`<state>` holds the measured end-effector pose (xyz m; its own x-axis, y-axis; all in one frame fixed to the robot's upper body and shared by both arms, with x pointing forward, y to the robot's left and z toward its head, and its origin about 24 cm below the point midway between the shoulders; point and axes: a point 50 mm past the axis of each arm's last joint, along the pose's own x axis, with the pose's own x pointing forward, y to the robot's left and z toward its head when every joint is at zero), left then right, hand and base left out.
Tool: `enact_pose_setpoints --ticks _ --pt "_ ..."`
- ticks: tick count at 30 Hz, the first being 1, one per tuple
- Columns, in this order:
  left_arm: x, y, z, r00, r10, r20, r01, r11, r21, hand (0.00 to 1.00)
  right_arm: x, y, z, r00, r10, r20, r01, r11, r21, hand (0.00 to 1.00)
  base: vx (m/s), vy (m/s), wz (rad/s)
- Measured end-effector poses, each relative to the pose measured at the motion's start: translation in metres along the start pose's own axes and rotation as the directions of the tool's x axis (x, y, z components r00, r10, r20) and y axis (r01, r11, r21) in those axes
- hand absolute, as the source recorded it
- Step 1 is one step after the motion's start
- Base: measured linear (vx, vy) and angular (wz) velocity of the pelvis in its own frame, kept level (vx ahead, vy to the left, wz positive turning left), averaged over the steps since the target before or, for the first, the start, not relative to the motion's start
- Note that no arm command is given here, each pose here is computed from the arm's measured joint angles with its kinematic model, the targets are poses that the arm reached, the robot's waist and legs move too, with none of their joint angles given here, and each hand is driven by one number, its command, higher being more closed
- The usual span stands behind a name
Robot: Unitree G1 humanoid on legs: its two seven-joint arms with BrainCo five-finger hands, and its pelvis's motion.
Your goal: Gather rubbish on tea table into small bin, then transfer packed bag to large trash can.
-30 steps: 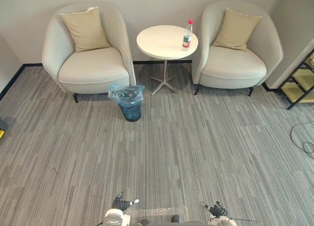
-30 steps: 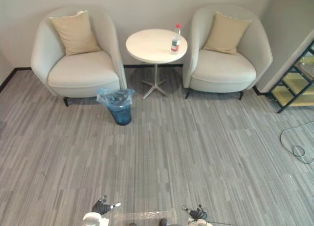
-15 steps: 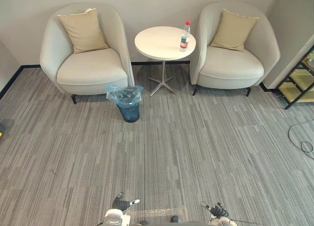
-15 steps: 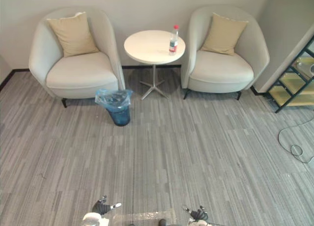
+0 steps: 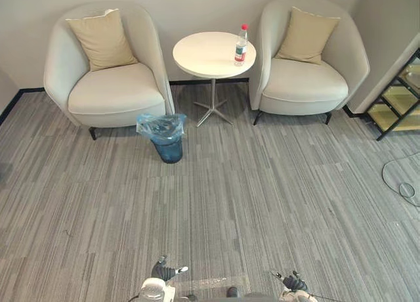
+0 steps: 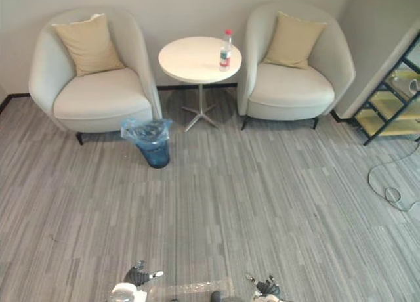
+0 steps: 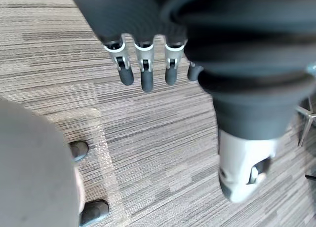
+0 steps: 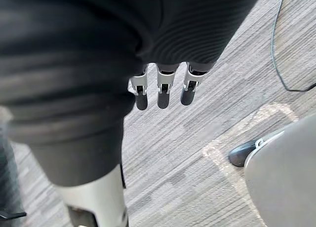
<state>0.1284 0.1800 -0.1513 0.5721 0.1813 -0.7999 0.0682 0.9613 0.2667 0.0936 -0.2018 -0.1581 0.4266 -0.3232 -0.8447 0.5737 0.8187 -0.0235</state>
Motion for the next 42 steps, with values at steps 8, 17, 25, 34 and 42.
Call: enact_pose_setpoints --ticks 8,17,25,34,42 --pt "-0.001 0.001 0.012 0.998 0.040 0.049 -0.033 0.991 -0.133 0.00 0.000 -0.004 0.012 0.998 -0.012 0.056 0.011 1.000 0.018 0.00 0.22 0.048 -0.54" --pt "0.003 -0.001 0.022 0.998 0.024 0.062 -0.017 0.994 -0.105 0.00 -0.001 0.012 0.003 1.000 0.018 0.014 -0.018 1.000 0.008 0.00 0.50 0.224 -0.44" --pt "0.006 -0.011 0.033 0.996 -0.017 0.084 0.023 0.998 -0.066 0.00 0.008 0.017 0.045 0.989 0.068 0.131 -0.057 0.995 -0.083 0.00 0.47 0.025 -0.21" --pt "0.000 -0.033 0.025 0.999 -0.041 0.036 0.047 0.979 -0.198 0.00 0.009 -0.007 0.042 0.993 0.010 0.117 0.001 0.996 -0.090 0.00 0.43 -0.226 0.48" --pt "-0.002 -0.031 0.039 0.993 -0.017 0.118 0.046 0.969 -0.242 0.00 0.003 0.005 0.028 0.995 0.034 0.098 -0.029 0.998 -0.049 0.00 0.29 -0.052 0.09"
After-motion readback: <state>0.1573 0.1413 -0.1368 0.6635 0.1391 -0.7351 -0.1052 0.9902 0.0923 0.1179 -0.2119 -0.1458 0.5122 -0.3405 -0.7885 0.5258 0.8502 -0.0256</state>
